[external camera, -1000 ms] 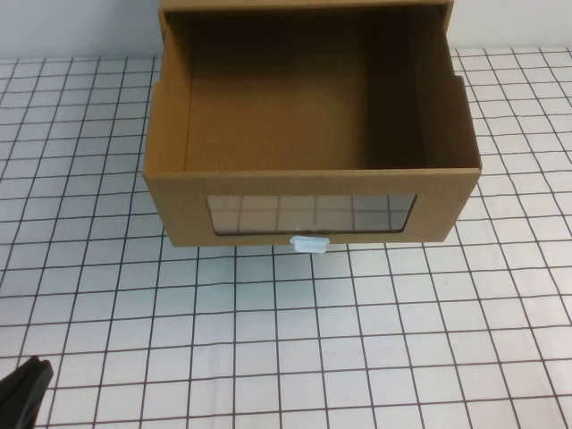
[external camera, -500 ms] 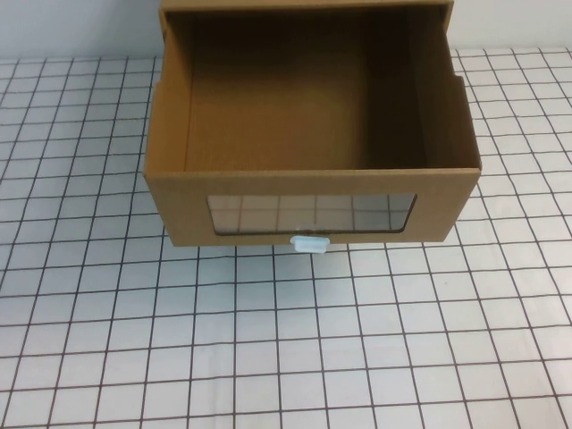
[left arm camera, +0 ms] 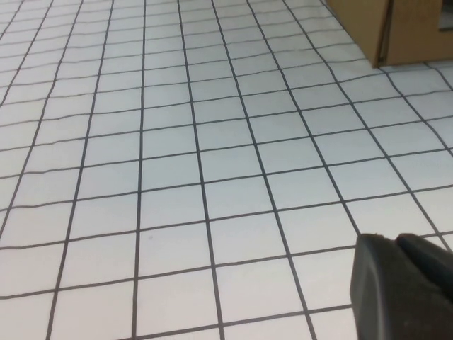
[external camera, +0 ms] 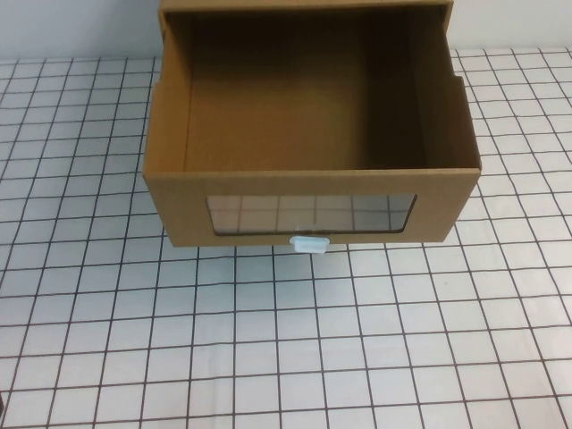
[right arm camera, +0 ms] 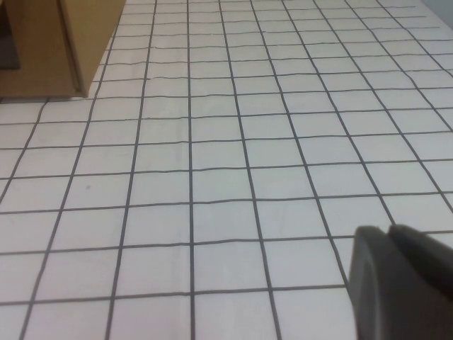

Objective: Open the shoe box
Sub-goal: 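Pull the top drawer of the cardboard box fully open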

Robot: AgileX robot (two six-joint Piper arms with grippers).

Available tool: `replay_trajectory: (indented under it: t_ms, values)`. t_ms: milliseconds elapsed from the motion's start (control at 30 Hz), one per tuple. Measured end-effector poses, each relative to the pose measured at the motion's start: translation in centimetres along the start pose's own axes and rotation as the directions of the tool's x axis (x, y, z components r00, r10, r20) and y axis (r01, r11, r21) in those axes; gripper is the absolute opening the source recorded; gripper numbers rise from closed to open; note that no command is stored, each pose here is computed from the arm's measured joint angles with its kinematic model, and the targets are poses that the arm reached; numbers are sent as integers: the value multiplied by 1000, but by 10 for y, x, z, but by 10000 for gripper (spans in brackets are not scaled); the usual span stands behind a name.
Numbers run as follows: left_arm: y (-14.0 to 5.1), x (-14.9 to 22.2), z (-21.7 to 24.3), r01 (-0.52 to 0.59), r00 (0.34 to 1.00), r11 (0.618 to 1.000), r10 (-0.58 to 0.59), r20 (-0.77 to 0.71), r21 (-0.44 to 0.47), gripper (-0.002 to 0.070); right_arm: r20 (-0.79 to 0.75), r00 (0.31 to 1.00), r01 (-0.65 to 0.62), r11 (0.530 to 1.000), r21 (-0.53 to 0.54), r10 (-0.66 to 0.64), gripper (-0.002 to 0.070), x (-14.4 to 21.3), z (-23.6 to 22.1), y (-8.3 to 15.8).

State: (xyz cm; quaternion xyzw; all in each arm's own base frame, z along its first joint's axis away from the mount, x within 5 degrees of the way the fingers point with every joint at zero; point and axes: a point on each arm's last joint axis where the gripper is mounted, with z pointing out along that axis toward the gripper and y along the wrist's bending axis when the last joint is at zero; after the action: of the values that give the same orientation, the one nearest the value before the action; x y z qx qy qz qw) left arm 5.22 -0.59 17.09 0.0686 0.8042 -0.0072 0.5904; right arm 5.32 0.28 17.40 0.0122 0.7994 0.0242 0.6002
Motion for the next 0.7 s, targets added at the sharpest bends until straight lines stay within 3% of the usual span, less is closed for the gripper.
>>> replay_trajectory:
  t_ms: [700]
  values:
    - [0,1,0,-2,1000,1000,2,-7,0,-5,2,1000,0,1000,0,0,-13,0,0,0]
